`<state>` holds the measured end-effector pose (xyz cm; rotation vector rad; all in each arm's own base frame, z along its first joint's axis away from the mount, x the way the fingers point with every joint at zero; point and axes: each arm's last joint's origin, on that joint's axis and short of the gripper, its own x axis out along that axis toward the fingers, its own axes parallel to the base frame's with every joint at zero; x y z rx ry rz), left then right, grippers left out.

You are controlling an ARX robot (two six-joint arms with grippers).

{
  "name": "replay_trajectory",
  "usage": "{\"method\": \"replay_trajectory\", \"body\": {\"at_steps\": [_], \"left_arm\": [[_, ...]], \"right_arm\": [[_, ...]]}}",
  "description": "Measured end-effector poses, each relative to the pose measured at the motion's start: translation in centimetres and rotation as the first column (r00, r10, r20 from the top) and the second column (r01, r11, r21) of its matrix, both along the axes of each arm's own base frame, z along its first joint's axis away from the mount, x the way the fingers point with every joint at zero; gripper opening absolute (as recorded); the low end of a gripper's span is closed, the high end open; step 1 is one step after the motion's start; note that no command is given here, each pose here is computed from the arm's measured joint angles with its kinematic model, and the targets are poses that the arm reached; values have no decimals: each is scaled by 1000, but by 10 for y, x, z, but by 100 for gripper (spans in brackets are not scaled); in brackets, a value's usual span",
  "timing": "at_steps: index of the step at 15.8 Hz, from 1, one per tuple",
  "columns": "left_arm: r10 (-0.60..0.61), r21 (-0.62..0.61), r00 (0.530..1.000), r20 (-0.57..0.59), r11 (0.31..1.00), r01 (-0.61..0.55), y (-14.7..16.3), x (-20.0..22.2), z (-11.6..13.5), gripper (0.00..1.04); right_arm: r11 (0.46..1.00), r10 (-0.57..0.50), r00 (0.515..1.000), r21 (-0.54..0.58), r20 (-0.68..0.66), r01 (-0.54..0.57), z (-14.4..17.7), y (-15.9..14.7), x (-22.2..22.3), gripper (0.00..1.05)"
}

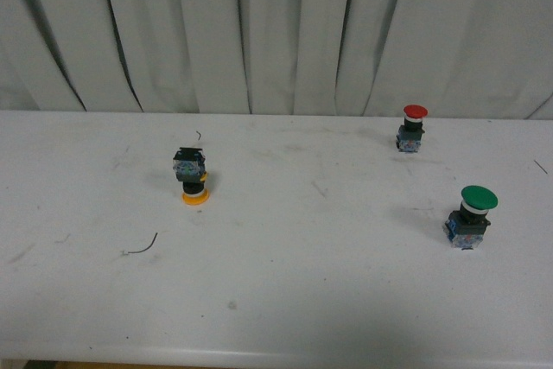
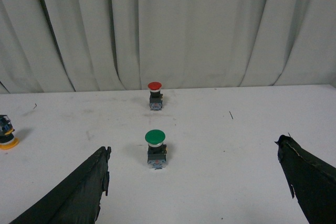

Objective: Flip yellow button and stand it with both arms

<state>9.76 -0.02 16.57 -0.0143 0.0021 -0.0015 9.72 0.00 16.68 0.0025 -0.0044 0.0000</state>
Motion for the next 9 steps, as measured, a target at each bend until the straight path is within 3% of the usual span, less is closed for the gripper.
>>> {"method": "replay_trajectory", "body": {"at_steps": [8, 9], "left_arm": [[0, 0, 1000, -1, 1000, 0, 0, 0, 0, 98], [64, -29, 980, -189, 997, -70, -2, 0, -2, 98]], "right_arm": [[1000, 0, 1000, 0, 0, 0, 0, 0, 0, 98], [1000, -1, 1000, 0, 0, 1, 0, 0, 0, 98]]}}
